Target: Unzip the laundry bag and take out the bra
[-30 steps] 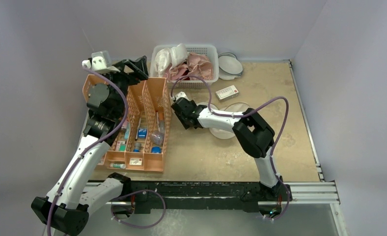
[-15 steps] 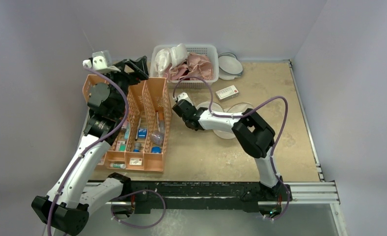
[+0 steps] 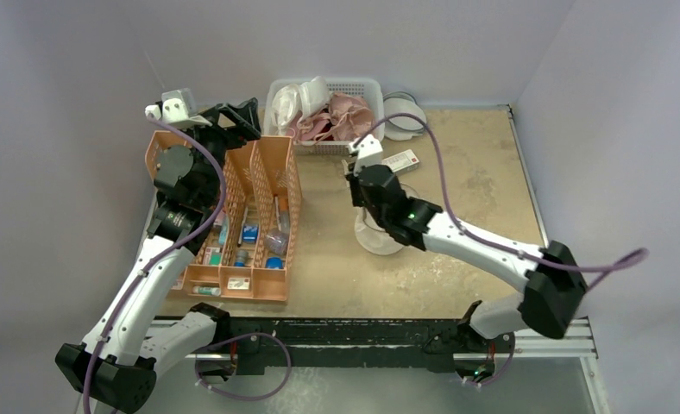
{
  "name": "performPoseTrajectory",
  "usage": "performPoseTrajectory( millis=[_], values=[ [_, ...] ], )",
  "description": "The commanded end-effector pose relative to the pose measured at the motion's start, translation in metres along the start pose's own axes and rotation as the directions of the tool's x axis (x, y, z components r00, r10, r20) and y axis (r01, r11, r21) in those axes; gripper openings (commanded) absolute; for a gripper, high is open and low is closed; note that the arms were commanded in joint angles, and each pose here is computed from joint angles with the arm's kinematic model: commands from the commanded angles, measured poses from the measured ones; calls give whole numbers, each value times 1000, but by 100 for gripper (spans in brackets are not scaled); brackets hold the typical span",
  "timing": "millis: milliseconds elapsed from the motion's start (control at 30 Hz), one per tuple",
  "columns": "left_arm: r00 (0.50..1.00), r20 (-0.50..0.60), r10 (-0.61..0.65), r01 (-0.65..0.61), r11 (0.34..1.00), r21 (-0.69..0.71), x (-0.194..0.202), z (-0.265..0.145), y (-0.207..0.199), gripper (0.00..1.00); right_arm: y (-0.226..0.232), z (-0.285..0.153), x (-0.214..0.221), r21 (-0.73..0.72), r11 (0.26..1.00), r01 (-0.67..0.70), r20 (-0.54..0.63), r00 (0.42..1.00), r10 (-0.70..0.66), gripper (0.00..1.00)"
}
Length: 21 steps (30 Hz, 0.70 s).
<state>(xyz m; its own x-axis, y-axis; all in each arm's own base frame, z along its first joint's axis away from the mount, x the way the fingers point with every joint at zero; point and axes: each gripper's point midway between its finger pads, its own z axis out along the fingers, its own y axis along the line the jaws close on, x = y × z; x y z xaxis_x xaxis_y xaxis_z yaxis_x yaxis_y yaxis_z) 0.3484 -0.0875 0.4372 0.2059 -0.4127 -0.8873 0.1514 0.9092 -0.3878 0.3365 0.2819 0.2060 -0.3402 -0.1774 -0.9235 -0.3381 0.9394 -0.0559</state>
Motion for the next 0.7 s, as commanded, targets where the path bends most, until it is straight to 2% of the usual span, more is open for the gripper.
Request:
performPoseTrajectory(
  millis=[0, 167, 267, 500, 667],
  values=[
    [998, 46, -31, 30, 999, 23, -15, 1, -7, 89, -11, -23, -28, -81, 986, -147, 145, 977, 158, 11],
    [998, 36, -45, 44, 998, 37, -11, 3, -9, 89, -34, -49, -47, -197, 935, -295, 239, 911, 337, 11],
    [998, 25, -51, 50, 998, 46, -7, 5, -12, 89, -42, -60, -52, -243, 897, -369, 252, 869, 426, 10],
    [998, 18, -60, 59, 997, 55, -5, 6, -13, 89, -46, -81, -59, -389, 771, -504, 210, 766, 607, 9],
    [998, 12, -63, 62, 997, 56, -3, 7, -14, 89, -53, -87, -63, -445, 633, -633, 151, 644, 750, 2]
  ],
)
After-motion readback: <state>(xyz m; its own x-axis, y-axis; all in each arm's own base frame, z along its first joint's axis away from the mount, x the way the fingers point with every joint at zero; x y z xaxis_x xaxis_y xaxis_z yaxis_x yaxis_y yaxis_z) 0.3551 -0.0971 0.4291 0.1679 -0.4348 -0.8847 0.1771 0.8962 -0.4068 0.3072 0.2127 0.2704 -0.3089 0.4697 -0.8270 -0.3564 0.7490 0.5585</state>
